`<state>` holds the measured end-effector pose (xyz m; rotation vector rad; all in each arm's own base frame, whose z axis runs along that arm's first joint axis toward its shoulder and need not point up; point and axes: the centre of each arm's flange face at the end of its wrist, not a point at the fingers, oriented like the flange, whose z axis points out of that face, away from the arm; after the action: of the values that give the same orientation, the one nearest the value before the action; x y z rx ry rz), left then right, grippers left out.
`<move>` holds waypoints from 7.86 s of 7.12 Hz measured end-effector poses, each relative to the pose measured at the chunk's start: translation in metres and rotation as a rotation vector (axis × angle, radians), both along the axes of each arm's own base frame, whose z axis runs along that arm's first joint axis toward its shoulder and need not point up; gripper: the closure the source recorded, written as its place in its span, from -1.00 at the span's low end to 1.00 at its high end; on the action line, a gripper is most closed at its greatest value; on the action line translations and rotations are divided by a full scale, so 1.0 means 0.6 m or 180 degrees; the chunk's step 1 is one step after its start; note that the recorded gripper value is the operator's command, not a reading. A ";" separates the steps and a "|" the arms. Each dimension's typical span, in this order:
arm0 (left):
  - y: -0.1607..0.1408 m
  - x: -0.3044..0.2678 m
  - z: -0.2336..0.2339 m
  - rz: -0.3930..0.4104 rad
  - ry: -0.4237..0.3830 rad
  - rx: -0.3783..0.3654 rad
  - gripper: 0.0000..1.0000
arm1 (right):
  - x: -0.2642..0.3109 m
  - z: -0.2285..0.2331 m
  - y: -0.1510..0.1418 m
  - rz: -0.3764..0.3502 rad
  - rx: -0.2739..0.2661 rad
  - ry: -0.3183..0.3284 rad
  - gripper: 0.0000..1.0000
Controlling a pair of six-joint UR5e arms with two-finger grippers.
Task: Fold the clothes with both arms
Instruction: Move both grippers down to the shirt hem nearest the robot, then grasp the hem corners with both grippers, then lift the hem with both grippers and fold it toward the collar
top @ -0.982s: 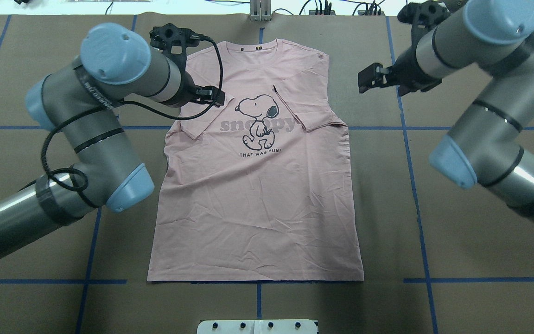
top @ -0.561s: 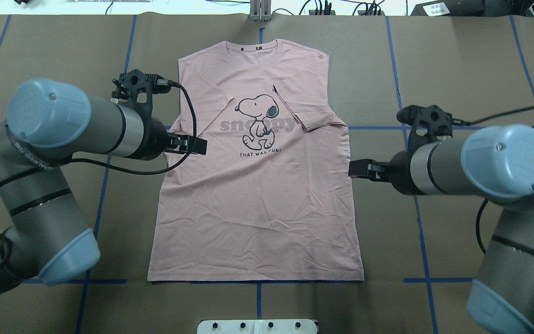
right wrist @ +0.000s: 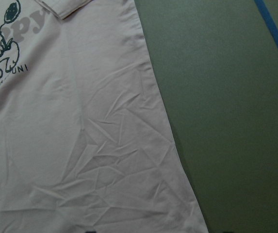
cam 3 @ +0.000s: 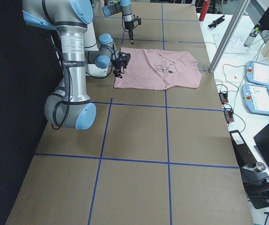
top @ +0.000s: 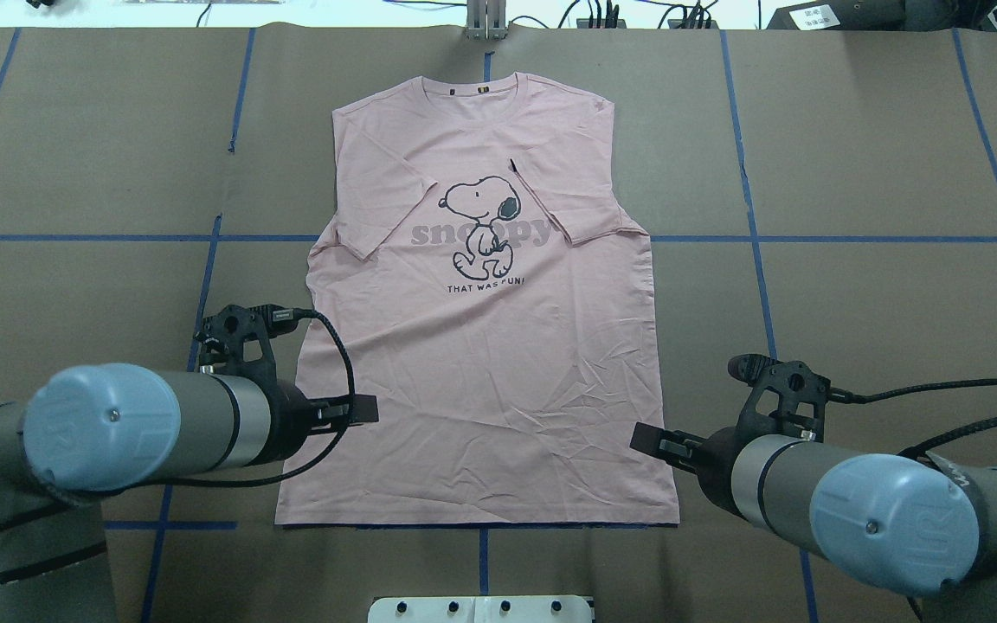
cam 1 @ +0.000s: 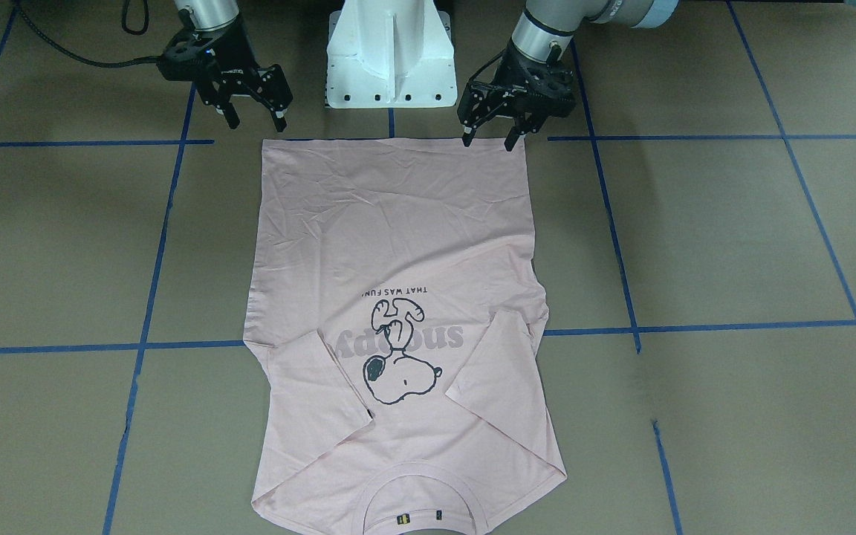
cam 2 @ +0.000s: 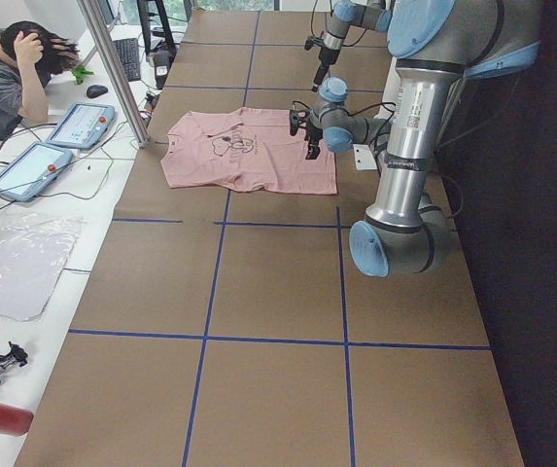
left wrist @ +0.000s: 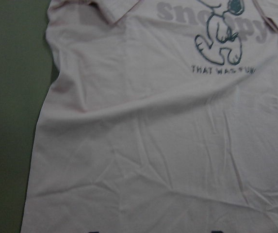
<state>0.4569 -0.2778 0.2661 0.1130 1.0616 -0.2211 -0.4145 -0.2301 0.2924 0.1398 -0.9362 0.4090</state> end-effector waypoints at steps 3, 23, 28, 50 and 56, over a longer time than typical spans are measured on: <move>0.066 0.027 0.090 -0.0032 -0.0306 -0.0198 -0.16 | -0.010 0.006 0.015 0.0007 -0.0030 0.0025 -0.72; 0.118 0.054 0.156 0.0170 -0.0572 -0.0214 1.00 | -0.009 0.008 0.014 0.0017 -0.0024 0.0034 -0.74; 0.118 0.052 0.143 0.0180 -0.0525 -0.0212 1.00 | -0.056 0.052 0.063 0.0159 -0.0036 0.0178 -0.52; 0.151 -0.074 -0.043 0.0504 -0.0130 -0.0336 1.00 | 0.006 -0.044 0.072 0.0266 -0.0012 0.0135 1.00; -0.009 -0.212 -0.218 0.0542 -0.0300 0.0173 1.00 | 0.112 -0.235 -0.048 -0.0048 0.0024 0.0393 1.00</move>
<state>0.3299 -0.2829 0.1352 0.0805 0.9778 -0.0327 -0.3471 -0.2588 0.1514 0.1630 -0.8170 0.3786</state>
